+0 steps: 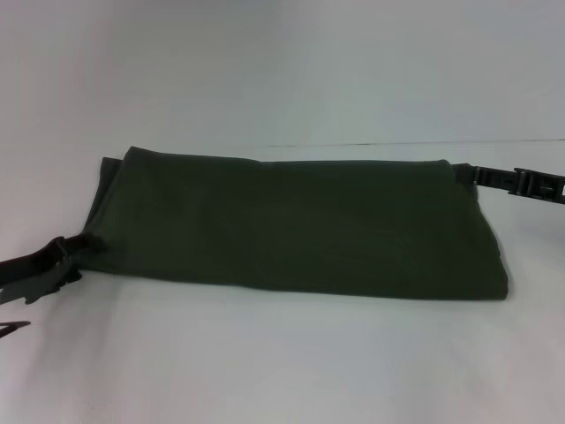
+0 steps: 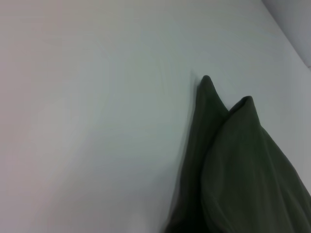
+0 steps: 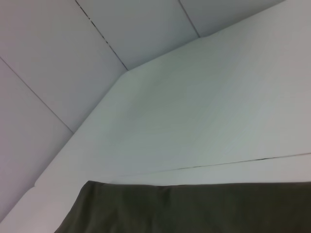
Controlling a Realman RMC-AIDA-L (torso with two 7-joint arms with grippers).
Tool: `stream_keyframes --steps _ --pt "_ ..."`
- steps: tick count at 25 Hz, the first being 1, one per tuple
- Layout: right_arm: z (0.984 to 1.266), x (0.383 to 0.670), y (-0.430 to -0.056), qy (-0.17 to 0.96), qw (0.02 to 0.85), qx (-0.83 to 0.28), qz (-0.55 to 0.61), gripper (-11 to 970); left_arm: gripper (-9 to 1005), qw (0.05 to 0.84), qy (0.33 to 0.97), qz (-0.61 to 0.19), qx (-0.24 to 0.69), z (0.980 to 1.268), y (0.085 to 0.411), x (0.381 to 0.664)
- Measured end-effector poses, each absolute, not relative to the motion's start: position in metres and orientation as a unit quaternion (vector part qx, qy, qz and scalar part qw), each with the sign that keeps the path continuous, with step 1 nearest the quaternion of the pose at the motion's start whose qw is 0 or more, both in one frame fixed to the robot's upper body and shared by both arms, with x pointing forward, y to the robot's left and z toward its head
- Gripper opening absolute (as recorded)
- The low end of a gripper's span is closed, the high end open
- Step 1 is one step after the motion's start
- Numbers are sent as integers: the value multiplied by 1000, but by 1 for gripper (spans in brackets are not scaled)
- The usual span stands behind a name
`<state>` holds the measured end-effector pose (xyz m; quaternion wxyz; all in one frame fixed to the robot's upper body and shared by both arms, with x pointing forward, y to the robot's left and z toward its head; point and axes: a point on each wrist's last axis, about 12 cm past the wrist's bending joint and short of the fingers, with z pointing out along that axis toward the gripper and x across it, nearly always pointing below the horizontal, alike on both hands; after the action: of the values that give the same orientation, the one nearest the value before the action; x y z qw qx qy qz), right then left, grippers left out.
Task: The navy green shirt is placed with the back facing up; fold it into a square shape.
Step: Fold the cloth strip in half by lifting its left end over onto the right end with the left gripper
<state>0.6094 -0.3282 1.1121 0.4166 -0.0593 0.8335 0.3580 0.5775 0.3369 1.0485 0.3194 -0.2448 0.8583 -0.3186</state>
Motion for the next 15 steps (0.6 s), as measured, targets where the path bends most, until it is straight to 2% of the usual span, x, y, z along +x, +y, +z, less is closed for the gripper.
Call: stream_keyframes --steps 15 --pt "1113 610 -328 833 417 -60 359 762 723 332 857 -310 -242 1054 334 588"
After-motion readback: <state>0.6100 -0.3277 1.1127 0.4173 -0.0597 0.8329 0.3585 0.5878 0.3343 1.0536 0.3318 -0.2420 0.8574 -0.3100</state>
